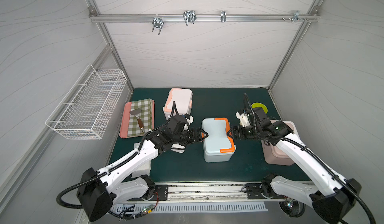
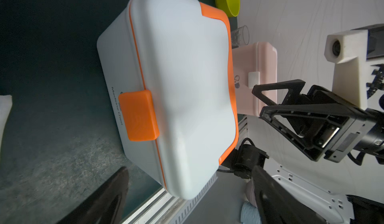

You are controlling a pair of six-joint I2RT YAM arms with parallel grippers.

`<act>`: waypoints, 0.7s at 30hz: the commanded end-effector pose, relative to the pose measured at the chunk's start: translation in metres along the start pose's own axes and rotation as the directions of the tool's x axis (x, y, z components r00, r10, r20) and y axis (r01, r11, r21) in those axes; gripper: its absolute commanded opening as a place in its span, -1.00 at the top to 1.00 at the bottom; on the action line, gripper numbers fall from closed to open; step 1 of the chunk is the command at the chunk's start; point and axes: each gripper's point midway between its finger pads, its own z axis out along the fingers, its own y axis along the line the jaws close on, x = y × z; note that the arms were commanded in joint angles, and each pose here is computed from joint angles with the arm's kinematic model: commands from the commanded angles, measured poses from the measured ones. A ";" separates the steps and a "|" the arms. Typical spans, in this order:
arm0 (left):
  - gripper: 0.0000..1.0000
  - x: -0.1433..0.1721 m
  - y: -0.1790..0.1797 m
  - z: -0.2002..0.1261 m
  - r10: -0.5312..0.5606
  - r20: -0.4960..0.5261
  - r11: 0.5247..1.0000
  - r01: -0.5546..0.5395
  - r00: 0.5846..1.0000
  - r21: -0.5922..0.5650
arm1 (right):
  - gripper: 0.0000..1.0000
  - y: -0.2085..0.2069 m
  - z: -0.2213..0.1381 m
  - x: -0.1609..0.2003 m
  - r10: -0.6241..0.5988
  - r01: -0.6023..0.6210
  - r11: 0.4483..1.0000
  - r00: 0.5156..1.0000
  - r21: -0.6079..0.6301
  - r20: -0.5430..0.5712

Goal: Open first aid kits and take out gauze
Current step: Fasten the fastener of the first aid kit.

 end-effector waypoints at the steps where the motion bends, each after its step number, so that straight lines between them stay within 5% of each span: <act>1: -0.85 -0.006 -0.002 0.008 0.051 -0.016 0.998 -0.052 0.999 -0.039 | -0.51 0.011 0.004 0.006 0.015 -0.017 0.994 1.000 -0.104 -0.022; 21: -0.79 -0.019 -0.028 0.061 0.061 -0.078 0.998 -0.059 0.995 0.023 | -0.25 0.010 0.028 0.022 0.024 -0.039 0.987 0.995 -0.158 -0.097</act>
